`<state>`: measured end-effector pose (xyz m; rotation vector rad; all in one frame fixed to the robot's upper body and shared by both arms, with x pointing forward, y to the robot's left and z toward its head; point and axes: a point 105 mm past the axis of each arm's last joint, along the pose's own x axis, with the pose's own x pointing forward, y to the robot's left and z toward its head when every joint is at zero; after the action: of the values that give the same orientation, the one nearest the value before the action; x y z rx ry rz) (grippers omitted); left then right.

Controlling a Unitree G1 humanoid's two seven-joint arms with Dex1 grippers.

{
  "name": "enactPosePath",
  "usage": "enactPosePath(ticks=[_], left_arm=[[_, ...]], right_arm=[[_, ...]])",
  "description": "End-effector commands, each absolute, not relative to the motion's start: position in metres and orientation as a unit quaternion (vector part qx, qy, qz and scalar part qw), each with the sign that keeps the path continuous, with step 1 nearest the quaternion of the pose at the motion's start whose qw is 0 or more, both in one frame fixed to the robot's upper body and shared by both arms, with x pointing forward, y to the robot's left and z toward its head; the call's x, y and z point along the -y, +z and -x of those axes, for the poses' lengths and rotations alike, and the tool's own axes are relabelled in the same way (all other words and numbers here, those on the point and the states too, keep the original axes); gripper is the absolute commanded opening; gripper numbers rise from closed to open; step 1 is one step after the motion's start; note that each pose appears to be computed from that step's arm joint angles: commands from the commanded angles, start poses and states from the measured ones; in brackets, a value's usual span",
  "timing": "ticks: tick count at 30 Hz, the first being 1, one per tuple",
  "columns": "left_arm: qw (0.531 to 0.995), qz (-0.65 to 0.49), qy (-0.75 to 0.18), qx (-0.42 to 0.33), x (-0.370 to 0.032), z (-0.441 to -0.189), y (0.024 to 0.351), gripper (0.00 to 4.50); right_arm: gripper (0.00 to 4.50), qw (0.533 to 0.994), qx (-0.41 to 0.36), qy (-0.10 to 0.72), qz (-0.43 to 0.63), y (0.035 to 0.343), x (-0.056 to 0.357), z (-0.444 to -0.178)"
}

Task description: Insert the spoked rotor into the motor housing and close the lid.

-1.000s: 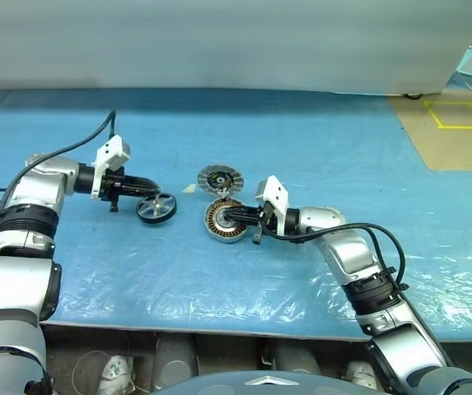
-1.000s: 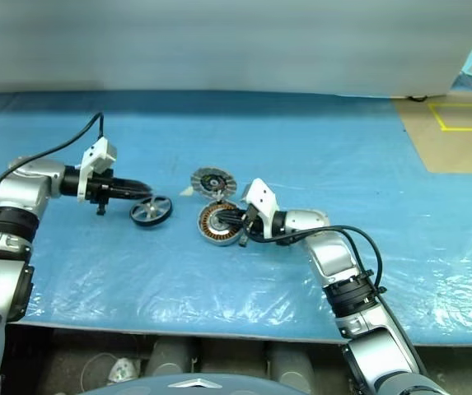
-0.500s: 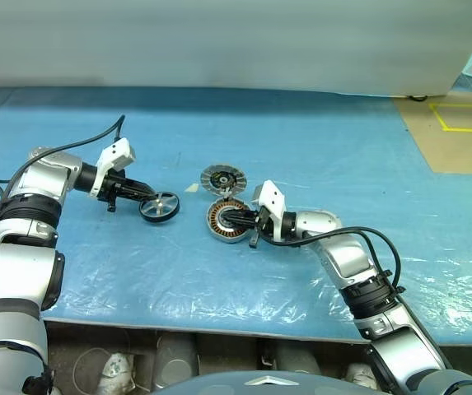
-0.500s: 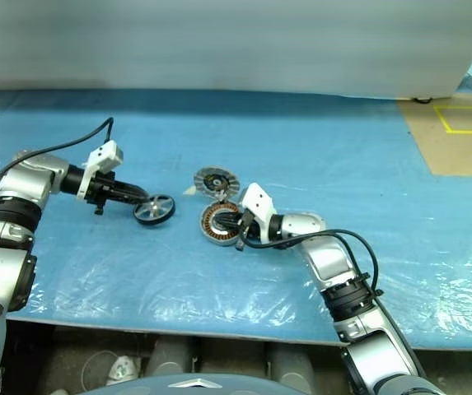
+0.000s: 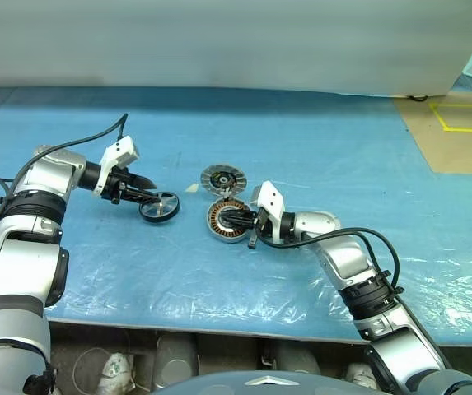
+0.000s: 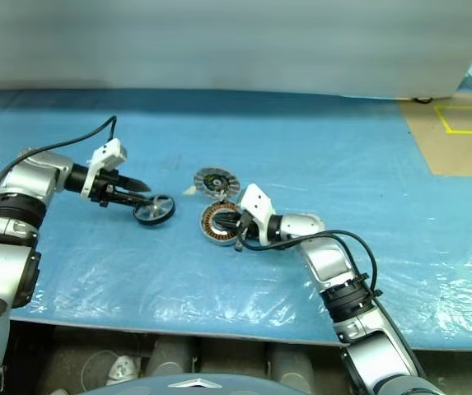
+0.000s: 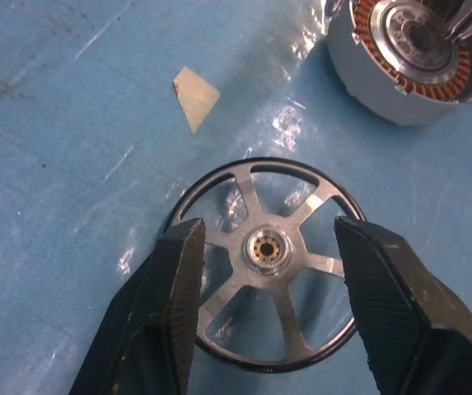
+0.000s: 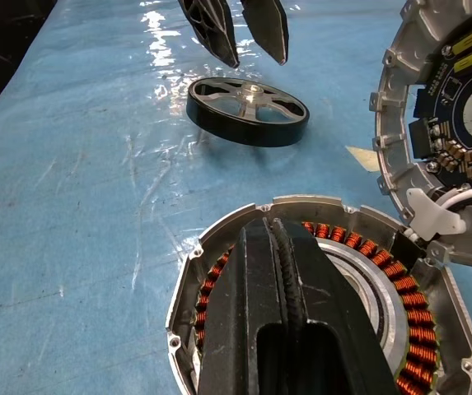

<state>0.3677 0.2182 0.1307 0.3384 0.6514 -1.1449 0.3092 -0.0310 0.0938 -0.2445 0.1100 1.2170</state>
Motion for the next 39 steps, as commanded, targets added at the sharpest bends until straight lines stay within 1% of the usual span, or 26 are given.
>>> enactPosePath(ticks=[1,16,25,32,34,36,37,39], left_arm=[[0.776,-0.163,-0.524,-0.31,-0.223,-0.367,0.134,2.64],[0.782,-0.155,-0.51,-0.323,-0.213,-0.372,0.118,2.64],[0.773,-0.173,-0.498,-0.354,-0.223,-0.367,0.105,2.64],[0.75,-0.155,-0.514,-0.386,-0.221,-0.355,0.093,2.64],[0.743,-0.149,-0.517,-0.399,-0.221,-0.351,0.089,2.26],[0.739,-0.147,-0.516,-0.408,-0.222,-0.349,0.086,1.79],[0.737,-0.145,-0.517,-0.411,-0.222,-0.348,0.085,1.41],[0.735,-0.136,-0.521,-0.412,-0.221,-0.347,0.085,0.8]], right_arm=[[0.0,0.811,-0.037,0.572,0.114,0.098,0.028,-0.307],[0.0,0.814,-0.039,0.568,0.113,0.095,0.03,-0.306],[0.0,0.816,-0.036,0.566,0.111,0.097,0.029,-0.307],[0.0,0.819,-0.031,0.563,0.109,0.099,0.028,-0.308],[0.0,0.82,-0.03,0.561,0.109,0.099,0.029,-0.309],[0.0,0.821,-0.028,0.559,0.109,0.1,0.029,-0.309],[0.0,0.822,-0.027,0.558,0.109,0.1,0.03,-0.31],[0.0,0.823,-0.026,0.557,0.109,0.101,0.03,-0.311]])
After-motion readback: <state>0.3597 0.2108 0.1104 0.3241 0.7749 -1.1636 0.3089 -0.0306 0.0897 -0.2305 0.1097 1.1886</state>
